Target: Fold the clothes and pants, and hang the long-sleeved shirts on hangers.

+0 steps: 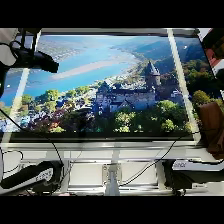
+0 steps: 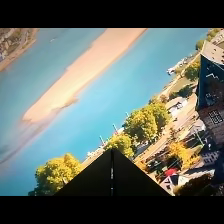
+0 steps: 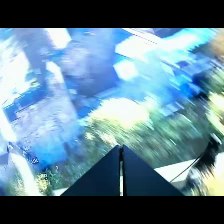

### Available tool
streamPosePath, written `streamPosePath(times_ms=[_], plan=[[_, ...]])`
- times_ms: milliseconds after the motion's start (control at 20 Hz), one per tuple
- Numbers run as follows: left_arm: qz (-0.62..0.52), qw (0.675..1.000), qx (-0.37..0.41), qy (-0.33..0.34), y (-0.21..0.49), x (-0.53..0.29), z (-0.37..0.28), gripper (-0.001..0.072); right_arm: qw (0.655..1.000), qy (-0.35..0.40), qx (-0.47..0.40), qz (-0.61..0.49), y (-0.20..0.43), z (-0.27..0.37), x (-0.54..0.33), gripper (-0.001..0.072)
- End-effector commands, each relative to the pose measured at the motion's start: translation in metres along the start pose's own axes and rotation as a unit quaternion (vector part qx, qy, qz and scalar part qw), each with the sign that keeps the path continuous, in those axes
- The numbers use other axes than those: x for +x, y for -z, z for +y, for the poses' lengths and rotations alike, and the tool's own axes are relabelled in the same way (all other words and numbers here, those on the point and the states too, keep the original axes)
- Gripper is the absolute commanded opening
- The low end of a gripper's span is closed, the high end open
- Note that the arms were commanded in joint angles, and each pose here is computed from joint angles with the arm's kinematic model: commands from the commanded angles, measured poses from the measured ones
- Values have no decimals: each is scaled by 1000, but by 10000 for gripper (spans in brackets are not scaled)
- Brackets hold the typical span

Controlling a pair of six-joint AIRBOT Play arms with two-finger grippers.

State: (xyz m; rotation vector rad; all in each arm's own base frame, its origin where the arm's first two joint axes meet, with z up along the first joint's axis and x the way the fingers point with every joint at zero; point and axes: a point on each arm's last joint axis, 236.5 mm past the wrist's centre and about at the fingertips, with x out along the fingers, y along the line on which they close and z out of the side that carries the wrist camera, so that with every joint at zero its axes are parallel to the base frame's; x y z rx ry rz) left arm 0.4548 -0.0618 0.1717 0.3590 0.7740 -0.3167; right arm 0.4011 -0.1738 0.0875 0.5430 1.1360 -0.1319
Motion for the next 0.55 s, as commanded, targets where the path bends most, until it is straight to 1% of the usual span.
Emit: streamPosePath(times_ms=[0, 100, 250, 300, 500], plan=[[0, 1000, 0, 0, 0, 0, 1, 22, 990, 5, -142, -1, -1, 56, 21, 17], [0, 1000, 0, 0, 0, 0, 1, 22, 984, 16, -175, -6, -3, 73, 29, 17], [0, 1000, 0, 0, 0, 0, 1, 22, 974, 76, -212, 1, -2, 67, 34, 16], [0, 1000, 0, 0, 0, 0, 1, 22, 974, 87, -209, 2, -2, 65, 34, 17], [0, 1000, 0, 0, 0, 0, 1, 22, 975, 88, -203, 8, 1, 63, 34, 17]])
